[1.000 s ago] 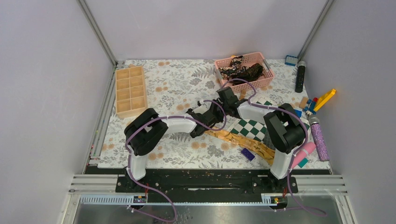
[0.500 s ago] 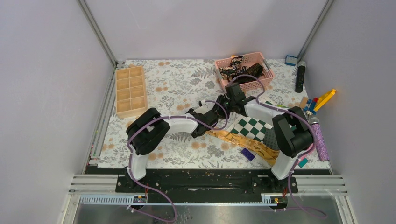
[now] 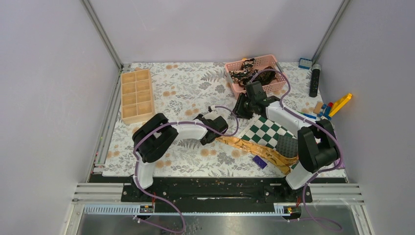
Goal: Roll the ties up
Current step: Roll the tie at the center of the board.
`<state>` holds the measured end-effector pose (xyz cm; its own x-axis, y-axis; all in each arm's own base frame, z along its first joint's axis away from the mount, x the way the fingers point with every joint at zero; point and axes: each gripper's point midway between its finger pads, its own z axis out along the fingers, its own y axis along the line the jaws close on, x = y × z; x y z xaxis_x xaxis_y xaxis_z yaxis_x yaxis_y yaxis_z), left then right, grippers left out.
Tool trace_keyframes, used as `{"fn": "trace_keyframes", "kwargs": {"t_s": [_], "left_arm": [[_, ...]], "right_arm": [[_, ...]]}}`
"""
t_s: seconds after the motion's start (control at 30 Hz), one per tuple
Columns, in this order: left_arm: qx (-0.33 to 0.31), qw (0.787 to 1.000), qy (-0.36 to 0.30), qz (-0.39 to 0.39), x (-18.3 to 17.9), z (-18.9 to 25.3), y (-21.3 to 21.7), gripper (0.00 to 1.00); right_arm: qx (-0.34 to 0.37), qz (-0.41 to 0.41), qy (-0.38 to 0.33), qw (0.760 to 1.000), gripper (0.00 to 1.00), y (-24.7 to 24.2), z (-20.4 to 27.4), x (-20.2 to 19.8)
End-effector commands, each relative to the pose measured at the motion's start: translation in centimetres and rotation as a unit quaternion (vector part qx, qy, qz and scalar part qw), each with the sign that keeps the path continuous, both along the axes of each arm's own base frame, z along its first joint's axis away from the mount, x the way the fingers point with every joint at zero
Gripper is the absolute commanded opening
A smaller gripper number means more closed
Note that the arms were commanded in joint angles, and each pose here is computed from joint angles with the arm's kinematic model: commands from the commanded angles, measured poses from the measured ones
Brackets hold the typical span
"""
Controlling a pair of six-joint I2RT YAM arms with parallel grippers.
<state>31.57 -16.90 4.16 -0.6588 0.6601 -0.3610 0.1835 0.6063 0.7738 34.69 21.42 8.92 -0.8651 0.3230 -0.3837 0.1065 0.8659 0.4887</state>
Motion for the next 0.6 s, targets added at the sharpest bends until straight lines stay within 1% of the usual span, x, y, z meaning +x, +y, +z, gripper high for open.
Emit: {"fn": "trace_keyframes", "kwargs": {"t_s": [0.0,0.2,0.57], "left_arm": [[0.028,0.999,-0.018,0.003,0.2,1.0,0.9,0.0],[0.051,0.999,-0.01,-0.005,0.4,0.7,0.8,0.0],[0.043,0.998,0.031,-0.021,-0.3,-1.1,-0.2,0.0]], "right_arm": [[-0.018,-0.002,-0.035,0.999,0.43,-1.1,2.1,0.8],[-0.017,-0.002,-0.029,0.999,0.43,-1.1,1.8,0.6],[-0.014,-0.005,-0.032,0.999,0.47,-1.4,2.0,0.9]]}}
